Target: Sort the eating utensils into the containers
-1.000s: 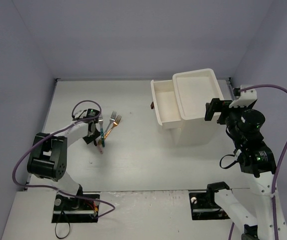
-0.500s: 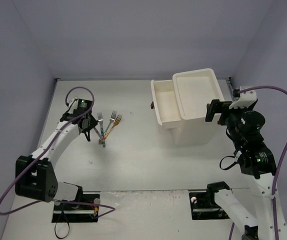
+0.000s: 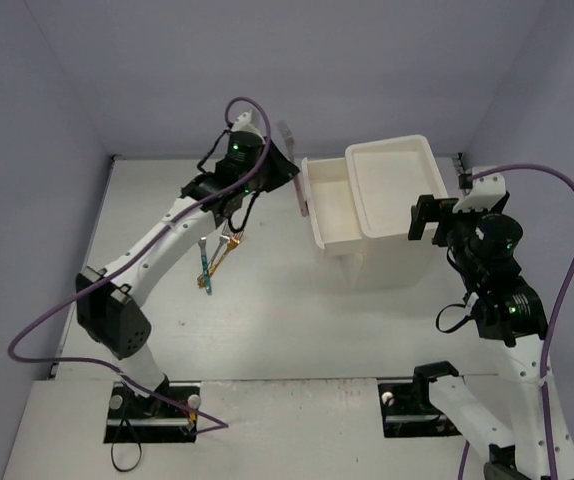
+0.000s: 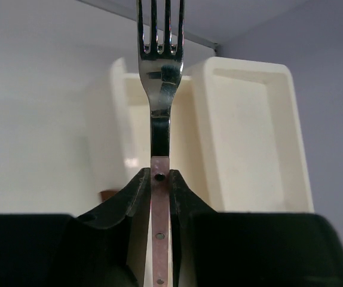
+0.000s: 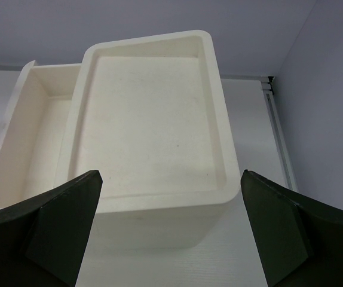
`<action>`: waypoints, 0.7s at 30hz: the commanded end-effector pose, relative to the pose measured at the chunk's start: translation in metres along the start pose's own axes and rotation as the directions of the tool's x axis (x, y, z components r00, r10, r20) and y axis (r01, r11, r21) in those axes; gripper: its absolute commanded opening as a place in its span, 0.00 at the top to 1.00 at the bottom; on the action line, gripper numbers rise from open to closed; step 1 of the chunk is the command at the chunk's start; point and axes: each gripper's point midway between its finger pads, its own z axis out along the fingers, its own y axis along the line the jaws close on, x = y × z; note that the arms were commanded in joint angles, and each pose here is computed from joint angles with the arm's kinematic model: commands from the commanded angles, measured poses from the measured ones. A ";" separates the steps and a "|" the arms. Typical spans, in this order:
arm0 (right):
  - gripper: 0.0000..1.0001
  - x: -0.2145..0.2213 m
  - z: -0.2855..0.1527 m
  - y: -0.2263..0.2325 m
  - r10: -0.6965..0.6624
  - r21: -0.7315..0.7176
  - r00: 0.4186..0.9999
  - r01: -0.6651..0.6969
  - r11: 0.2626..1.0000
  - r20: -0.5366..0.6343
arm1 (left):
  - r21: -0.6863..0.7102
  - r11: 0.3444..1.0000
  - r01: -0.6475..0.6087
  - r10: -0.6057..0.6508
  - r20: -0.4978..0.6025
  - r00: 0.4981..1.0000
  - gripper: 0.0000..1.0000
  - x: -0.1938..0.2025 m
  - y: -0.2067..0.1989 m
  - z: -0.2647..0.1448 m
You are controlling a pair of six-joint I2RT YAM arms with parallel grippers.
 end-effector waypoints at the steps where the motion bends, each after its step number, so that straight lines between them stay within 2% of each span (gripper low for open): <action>1: 0.00 -0.014 0.002 -0.001 0.010 0.014 0.998 -0.010 1.000 0.055 | 0.227 0.974 0.014 -0.026 0.048 0.999 1.00 -0.016 -0.084 0.011; 7: 0.00 -0.012 -0.002 -0.005 0.004 0.029 0.998 -0.005 1.000 0.055 | 0.243 0.970 0.032 -0.030 -0.012 0.999 0.97 0.010 -0.105 0.034; 11: 0.00 -0.012 -0.004 -0.007 -0.006 0.041 0.999 0.004 0.999 0.054 | 0.183 0.983 0.023 -0.020 -0.021 1.000 0.74 0.022 -0.092 0.033; 21: 0.00 -0.009 0.003 -0.007 -0.023 0.044 0.999 0.022 0.999 0.034 | 0.096 0.990 -0.108 0.104 0.037 0.994 0.51 0.014 -0.075 -0.012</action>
